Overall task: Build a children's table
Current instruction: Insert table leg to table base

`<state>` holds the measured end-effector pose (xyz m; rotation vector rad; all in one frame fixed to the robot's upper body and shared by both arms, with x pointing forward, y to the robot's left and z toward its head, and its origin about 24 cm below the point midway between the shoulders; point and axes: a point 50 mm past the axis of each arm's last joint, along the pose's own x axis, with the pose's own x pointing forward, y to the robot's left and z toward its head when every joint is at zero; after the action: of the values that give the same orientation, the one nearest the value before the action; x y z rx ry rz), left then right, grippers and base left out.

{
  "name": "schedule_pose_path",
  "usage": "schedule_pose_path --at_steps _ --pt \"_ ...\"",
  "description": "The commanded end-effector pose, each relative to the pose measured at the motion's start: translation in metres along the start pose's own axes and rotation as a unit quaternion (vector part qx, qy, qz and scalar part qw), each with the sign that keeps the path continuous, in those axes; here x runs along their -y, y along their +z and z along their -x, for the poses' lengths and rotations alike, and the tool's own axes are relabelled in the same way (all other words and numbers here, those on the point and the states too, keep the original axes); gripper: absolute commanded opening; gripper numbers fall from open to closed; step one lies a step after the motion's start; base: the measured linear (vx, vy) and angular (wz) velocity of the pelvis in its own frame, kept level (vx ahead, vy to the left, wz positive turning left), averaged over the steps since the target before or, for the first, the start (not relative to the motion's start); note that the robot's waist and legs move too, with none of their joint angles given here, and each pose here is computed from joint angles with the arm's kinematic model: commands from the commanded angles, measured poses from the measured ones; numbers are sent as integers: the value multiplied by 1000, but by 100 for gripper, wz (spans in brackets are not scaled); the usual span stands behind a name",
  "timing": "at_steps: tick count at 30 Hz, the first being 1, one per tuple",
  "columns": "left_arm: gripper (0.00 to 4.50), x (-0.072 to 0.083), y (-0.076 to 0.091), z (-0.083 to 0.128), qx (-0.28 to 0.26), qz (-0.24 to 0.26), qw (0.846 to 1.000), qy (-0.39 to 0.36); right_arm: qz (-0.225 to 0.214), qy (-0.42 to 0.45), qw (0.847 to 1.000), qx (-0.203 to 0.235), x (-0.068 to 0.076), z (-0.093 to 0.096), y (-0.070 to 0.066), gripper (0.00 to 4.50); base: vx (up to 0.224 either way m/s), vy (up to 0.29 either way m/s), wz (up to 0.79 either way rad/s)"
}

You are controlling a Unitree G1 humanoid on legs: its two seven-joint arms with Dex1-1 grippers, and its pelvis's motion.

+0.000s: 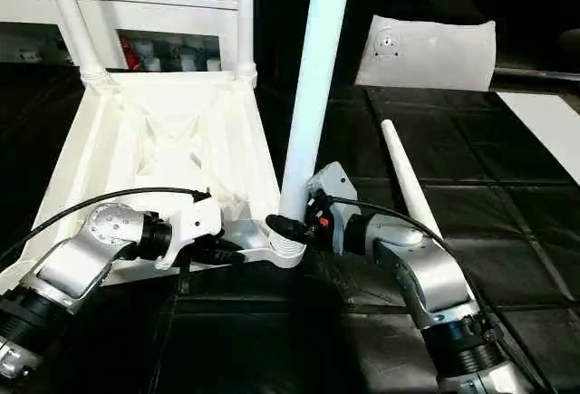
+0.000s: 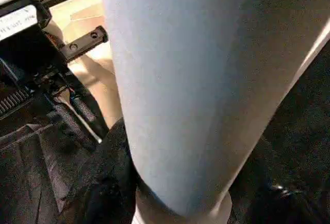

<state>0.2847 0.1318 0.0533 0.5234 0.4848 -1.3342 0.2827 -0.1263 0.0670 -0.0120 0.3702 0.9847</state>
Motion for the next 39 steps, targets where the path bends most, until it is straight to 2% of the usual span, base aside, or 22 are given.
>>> schedule_pose_path --at_steps 1,3,8,10,11,16,20,23,25,28,34,39 --pt "0 0 -7 3 -25 4 1000 -10 -56 -33 998 -27 8 4 -22 192 0 0 0" --pt "0 -1 -7 4 -23 6 1000 -8 -78 -40 996 -15 9 5 -26 192 0 0 0" --pt "0 -5 -7 8 -11 16 1000 8 -133 -69 989 10 11 14 -45 192 0 0 0" --pt "0 -5 -7 9 -8 19 1000 11 -142 -77 987 14 10 16 -51 192 0 0 0" --pt "0 -8 -7 10 -7 20 1000 19 -146 -80 986 15 6 20 -60 192 0 0 0" --pt "0 -12 -7 11 -4 21 999 36 -152 -99 983 38 1 25 -71 192 0 0 0" --pt "0 -14 -7 11 -2 21 999 45 -128 -111 985 44 -4 28 -76 192 0 0 0" --pt "0 -14 -8 10 -7 18 999 46 -43 -89 995 3 -14 27 -78 192 0 0 0" --pt "0 -13 -8 10 -7 17 999 46 -34 -83 996 -3 -15 27 -78 192 0 0 0" --pt "0 -12 -11 10 -14 13 999 47 10 -46 998 -37 -20 23 -81 192 0 0 0" --pt "0 -6 -14 10 -22 5 999 39 15 -17 999 -45 -19 14 -79 192 0 0 0" --pt "0 4 -13 9 -34 -35 998 -27 9 52 997 -53 -21 4 -77 192 0 0 0"
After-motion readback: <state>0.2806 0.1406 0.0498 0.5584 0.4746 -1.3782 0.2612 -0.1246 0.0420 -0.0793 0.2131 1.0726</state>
